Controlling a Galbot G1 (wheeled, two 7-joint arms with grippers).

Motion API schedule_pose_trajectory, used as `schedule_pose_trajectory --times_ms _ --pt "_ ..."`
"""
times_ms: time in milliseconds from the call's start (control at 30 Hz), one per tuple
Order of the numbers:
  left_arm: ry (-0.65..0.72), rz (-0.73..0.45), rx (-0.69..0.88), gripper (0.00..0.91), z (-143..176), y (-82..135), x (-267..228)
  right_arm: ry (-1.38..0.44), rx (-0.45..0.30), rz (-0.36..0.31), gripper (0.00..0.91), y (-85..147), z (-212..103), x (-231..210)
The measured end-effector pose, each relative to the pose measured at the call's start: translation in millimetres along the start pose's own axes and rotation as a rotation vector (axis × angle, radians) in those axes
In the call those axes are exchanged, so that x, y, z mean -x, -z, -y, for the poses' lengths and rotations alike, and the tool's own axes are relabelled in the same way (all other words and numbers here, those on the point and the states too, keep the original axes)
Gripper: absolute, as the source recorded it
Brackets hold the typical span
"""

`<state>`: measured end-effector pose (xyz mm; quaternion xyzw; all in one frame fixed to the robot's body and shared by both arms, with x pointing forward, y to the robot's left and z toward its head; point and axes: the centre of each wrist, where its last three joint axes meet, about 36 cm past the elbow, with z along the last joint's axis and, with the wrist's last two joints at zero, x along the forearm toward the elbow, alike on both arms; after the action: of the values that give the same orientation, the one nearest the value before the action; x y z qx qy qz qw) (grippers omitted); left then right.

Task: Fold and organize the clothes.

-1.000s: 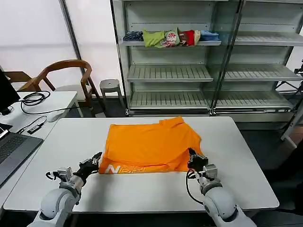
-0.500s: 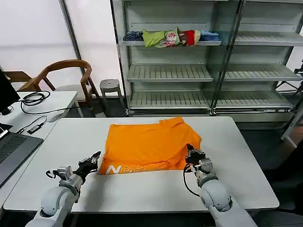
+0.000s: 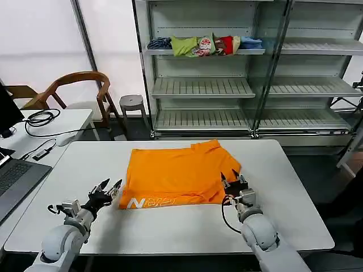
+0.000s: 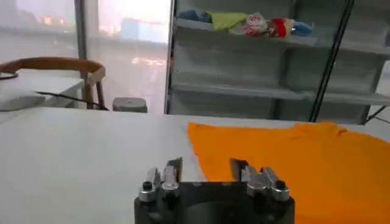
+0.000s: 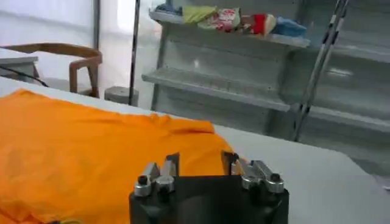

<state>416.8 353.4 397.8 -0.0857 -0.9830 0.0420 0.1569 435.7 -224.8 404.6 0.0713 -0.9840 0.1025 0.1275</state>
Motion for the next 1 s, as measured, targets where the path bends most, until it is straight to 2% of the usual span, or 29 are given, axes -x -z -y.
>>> schedule_pose_trajectory --times_ms 300,533,1000 --pt "-0.017 -0.071 0.027 0.907 29.9 -10.8 -23.7 -0.017 0.016 -0.026 0.907 -12.8 9.0 -37.8" --pt "-0.003 -0.152 0.040 0.907 50.0 -20.7 -35.3 -0.037 0.037 -0.081 0.907 -29.2 14.4 -59.8" --pt "0.047 -0.191 0.045 0.907 57.1 -28.3 -32.5 -0.040 0.074 -0.131 0.907 -43.1 20.5 -64.2"
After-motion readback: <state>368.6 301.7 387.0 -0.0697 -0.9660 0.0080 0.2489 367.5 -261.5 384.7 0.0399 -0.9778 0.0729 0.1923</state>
